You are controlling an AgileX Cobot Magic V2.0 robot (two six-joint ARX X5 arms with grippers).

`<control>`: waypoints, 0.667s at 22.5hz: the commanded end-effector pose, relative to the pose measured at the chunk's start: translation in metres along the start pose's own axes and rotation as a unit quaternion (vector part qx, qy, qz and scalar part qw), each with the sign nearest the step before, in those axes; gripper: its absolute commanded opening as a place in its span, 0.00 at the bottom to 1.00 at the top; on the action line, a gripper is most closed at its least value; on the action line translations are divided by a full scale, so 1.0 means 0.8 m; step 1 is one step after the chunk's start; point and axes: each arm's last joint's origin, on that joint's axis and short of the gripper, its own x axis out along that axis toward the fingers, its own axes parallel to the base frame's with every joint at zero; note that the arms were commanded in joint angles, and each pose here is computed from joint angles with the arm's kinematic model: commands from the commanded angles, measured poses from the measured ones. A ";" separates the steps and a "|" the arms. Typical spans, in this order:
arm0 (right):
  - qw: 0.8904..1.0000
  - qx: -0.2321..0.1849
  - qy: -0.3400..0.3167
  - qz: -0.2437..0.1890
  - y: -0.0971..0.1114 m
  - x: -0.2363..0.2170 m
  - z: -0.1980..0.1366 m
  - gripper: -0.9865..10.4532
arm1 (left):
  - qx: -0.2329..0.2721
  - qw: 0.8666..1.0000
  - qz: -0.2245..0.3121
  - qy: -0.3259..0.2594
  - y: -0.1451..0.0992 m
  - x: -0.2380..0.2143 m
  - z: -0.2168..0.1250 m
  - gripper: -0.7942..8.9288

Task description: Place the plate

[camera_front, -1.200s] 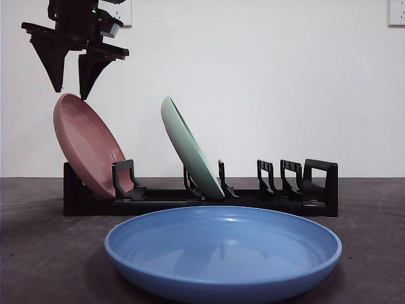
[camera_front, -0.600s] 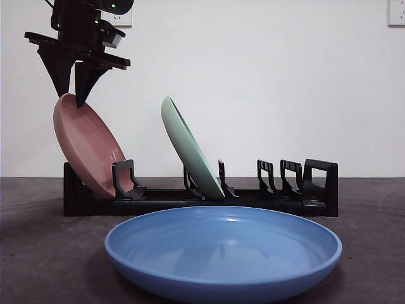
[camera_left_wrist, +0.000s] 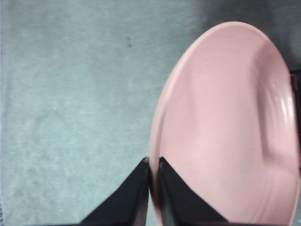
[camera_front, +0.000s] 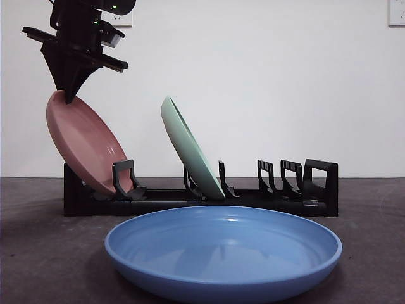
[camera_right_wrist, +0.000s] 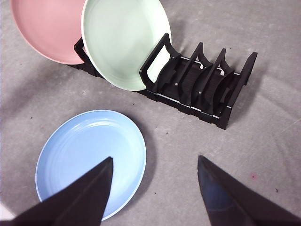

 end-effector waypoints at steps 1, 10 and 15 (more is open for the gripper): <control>1.000 -0.010 -0.003 0.004 0.002 0.000 0.002 0.33 | 0.013 1.000 0.021 0.000 -0.007 0.002 0.004 0.09; 1.000 -0.013 -0.002 0.007 0.004 0.000 0.002 0.33 | 0.012 0.996 0.062 -0.055 -0.005 -0.040 0.010 0.09; 1.000 -0.013 -0.002 0.007 0.004 0.000 0.002 0.33 | 0.015 0.990 0.103 -0.095 0.000 -0.071 0.012 0.09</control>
